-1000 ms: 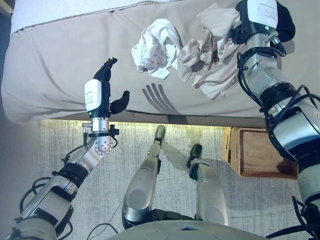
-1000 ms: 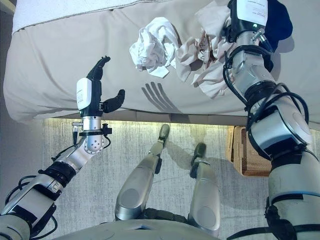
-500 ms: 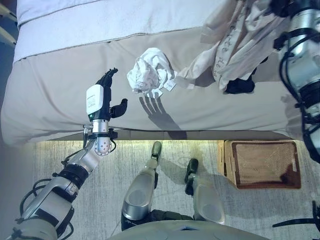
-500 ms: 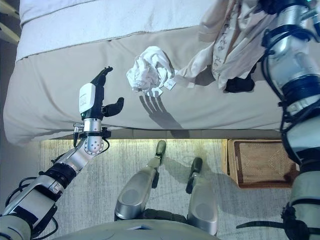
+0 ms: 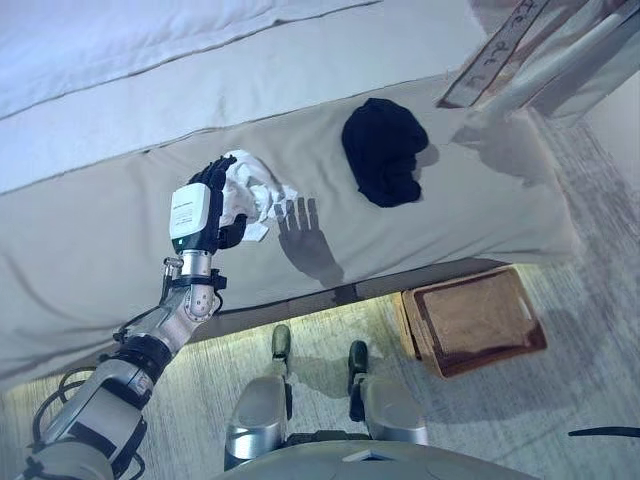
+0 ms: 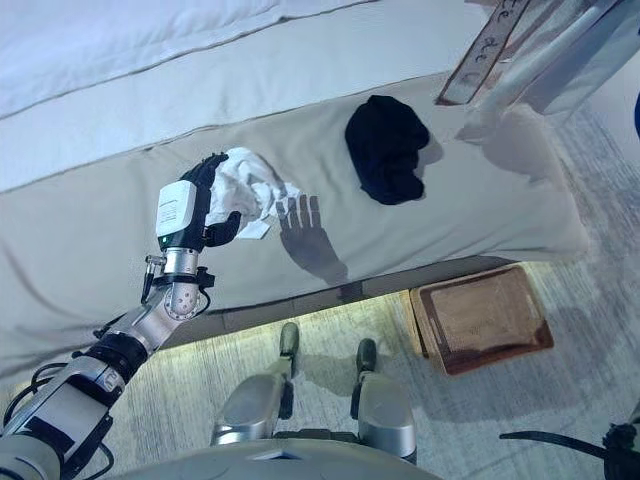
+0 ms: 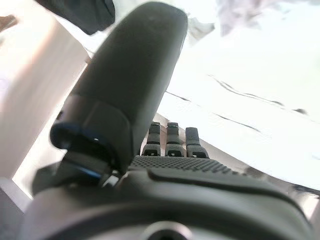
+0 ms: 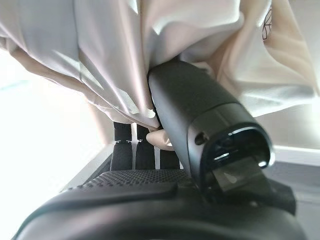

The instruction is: Pick up the clothes from the bed and place them into the basket

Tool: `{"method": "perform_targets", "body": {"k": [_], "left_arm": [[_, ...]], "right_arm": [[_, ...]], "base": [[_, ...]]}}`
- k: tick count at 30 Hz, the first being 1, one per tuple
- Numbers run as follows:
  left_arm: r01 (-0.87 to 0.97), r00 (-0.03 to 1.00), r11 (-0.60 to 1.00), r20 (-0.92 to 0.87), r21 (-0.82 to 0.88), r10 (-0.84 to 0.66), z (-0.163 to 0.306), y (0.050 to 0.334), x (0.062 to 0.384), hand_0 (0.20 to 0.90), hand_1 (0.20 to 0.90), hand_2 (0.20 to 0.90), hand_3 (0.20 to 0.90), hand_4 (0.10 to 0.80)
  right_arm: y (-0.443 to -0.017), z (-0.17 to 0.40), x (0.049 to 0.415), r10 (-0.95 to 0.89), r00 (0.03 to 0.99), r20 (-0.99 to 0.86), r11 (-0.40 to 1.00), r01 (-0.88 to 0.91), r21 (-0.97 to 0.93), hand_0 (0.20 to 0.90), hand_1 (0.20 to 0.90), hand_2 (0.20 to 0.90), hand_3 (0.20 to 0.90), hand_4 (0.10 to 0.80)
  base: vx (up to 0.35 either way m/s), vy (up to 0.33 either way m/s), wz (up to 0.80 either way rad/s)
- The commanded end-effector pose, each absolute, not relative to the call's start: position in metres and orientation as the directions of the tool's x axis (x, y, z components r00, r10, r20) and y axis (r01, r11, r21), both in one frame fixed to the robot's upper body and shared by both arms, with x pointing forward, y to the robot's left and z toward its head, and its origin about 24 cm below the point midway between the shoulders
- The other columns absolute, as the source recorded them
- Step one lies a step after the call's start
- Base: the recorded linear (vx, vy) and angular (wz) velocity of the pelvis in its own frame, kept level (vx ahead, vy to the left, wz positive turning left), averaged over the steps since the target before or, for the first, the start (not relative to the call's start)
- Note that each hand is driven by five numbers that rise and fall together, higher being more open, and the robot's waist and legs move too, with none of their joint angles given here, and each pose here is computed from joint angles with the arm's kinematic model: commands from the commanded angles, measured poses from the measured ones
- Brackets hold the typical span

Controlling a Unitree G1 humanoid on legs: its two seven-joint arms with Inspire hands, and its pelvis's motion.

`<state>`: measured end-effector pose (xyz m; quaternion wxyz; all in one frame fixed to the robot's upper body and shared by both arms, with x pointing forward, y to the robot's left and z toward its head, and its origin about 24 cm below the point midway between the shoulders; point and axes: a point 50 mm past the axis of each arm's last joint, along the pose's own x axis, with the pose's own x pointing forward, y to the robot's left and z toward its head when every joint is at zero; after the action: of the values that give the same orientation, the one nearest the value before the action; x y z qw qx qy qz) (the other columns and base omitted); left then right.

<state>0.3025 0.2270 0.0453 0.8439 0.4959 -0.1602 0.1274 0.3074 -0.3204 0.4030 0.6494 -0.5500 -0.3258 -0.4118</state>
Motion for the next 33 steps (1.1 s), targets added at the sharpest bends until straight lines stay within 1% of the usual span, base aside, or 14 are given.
{"method": "perform_targets", "body": {"k": [1,6,10,13,16,19,20,23,27,33], "left_arm": [[-0.352,0.93,0.472,0.359,0.808,0.079,0.015,0.231,0.278,0.9,0.9,0.9,0.9,0.8],[-0.354,0.934,0.348,0.344,0.868,0.094,0.002,0.239,0.272,0.9,0.9,0.9,0.9,0.8],[-0.353,0.936,0.322,0.336,0.879,0.107,0.0,0.242,0.273,0.9,0.9,0.9,0.9,0.8],[-0.345,0.939,0.324,0.327,0.881,0.111,-0.002,0.24,0.273,0.9,0.9,0.9,0.9,0.8],[-0.344,0.939,0.354,0.319,0.87,0.129,-0.002,0.237,0.276,0.9,0.9,0.9,0.9,0.8],[-0.347,0.938,0.368,0.319,0.863,0.136,-0.001,0.235,0.277,0.9,0.9,0.9,0.9,0.8],[-0.347,0.938,0.378,0.321,0.858,0.132,0.0,0.233,0.279,0.9,0.9,0.9,0.9,0.8],[-0.347,0.937,0.386,0.331,0.855,0.109,0.003,0.229,0.28,0.9,0.9,0.9,0.9,0.8],[-0.35,0.936,0.396,0.338,0.849,0.101,0.005,0.226,0.282,0.9,0.9,0.9,0.9,0.8],[-0.357,0.933,0.423,0.345,0.833,0.106,0.009,0.222,0.286,0.9,0.9,0.9,0.9,0.8]], "right_arm": [[-0.326,0.395,0.3,-0.145,0.441,0.886,0.003,0.895,-0.445,0.3,0.3,0.3,0.2,0.1],[-0.332,0.394,0.29,-0.138,0.441,0.887,-0.036,0.892,-0.45,0.3,0.3,0.3,0.2,0.1],[-0.338,0.385,0.284,-0.14,0.476,0.869,-0.047,0.873,-0.486,0.3,0.3,0.3,0.2,0.1],[-0.344,0.374,0.282,-0.149,0.516,0.843,-0.053,0.847,-0.528,0.3,0.3,0.3,0.2,0.1],[-0.353,0.358,0.282,-0.165,0.59,0.79,-0.055,0.795,-0.605,0.3,0.3,0.3,0.2,0.1],[-0.357,0.344,0.284,-0.174,0.635,0.753,-0.046,0.758,-0.65,0.3,0.3,0.3,0.2,0.1],[-0.36,0.334,0.286,-0.189,0.668,0.72,-0.04,0.727,-0.686,0.3,0.3,0.3,0.2,0.1],[-0.367,0.312,0.289,-0.225,0.722,0.654,-0.027,0.666,-0.745,0.3,0.3,0.3,0.2,0.1],[-0.372,0.286,0.293,-0.259,0.765,0.589,0.009,0.612,-0.791,0.3,0.3,0.3,0.2,0.1],[-0.378,0.224,0.296,-0.33,0.829,0.452,0.1,0.507,-0.856,0.3,0.3,0.3,0.2,0.1]], "base": [[0.015,-0.021,-0.31],[0.002,-0.034,-0.23],[-0.004,-0.027,-0.18],[-0.001,-0.024,-0.2],[-0.011,-0.015,-0.14],[-0.005,-0.015,-0.19],[0.004,-0.022,-0.21],[0.005,-0.02,-0.06],[-0.01,-0.024,-0.08],[-0.036,0.0,-0.08]]}}
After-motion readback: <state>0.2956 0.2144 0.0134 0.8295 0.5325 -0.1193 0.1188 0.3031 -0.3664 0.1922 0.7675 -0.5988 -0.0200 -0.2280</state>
